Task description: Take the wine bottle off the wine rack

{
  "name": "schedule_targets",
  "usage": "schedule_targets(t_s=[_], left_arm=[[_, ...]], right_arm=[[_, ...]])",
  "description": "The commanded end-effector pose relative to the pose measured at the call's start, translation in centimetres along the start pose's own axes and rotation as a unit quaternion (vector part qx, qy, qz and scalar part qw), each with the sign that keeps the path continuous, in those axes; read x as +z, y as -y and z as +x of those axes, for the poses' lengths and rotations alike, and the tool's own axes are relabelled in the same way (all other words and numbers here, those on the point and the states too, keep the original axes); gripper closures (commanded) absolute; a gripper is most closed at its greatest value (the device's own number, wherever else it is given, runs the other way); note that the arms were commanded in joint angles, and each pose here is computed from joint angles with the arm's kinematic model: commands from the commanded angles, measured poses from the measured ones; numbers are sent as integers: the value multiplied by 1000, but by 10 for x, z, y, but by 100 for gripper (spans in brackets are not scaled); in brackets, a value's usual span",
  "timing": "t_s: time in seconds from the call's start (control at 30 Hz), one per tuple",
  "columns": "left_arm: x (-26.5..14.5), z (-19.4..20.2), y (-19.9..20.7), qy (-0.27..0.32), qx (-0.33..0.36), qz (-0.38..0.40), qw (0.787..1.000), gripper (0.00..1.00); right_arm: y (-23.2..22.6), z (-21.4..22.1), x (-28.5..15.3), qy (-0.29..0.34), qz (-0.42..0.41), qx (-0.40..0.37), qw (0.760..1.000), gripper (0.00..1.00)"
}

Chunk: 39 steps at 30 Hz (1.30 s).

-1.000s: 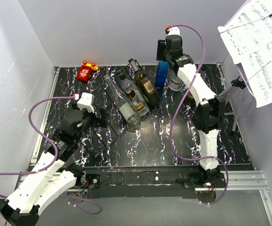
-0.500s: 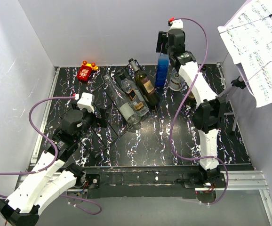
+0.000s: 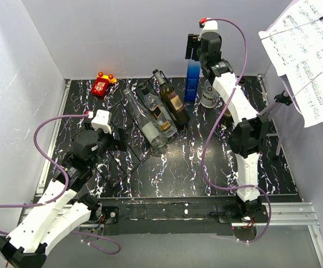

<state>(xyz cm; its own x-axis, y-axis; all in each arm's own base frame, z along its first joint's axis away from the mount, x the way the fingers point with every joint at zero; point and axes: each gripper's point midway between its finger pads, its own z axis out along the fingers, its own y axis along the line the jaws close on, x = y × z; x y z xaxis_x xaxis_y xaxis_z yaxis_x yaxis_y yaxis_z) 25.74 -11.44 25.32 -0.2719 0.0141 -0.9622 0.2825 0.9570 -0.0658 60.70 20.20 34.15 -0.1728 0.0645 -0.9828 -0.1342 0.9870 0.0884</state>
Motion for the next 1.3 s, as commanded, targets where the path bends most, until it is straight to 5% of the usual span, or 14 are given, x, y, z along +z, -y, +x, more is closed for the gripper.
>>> schedule_targets(t_s=[0.0,0.2,0.5,0.83,0.97,1.1,1.27], left_arm=[[-1,-3,-7,7,0,-16,1000,2],[-2,-4,-9,9,-1,-24,1000,2],[-2,-3,-12,9,-1,-29,1000,2],[-2,-4,-12,10,-1,-31,999,2],[-2,-4,-12,11,-1,-31,999,2],[-2,-4,-13,10,-1,-32,999,2],[-1,-7,-8,15,-34,-27,999,2]], right_arm=[[0,-49,-12,62,-6,1,998,23],[1,-46,-14,56,-4,-7,998,27],[0,-29,-11,33,-9,-5,999,48],[0,-15,-2,22,-8,-11,1000,55],[0,-10,0,17,-6,-11,1000,53],[3,-18,-2,26,2,-8,1000,35],[4,-36,-17,37,0,-6,999,25]])
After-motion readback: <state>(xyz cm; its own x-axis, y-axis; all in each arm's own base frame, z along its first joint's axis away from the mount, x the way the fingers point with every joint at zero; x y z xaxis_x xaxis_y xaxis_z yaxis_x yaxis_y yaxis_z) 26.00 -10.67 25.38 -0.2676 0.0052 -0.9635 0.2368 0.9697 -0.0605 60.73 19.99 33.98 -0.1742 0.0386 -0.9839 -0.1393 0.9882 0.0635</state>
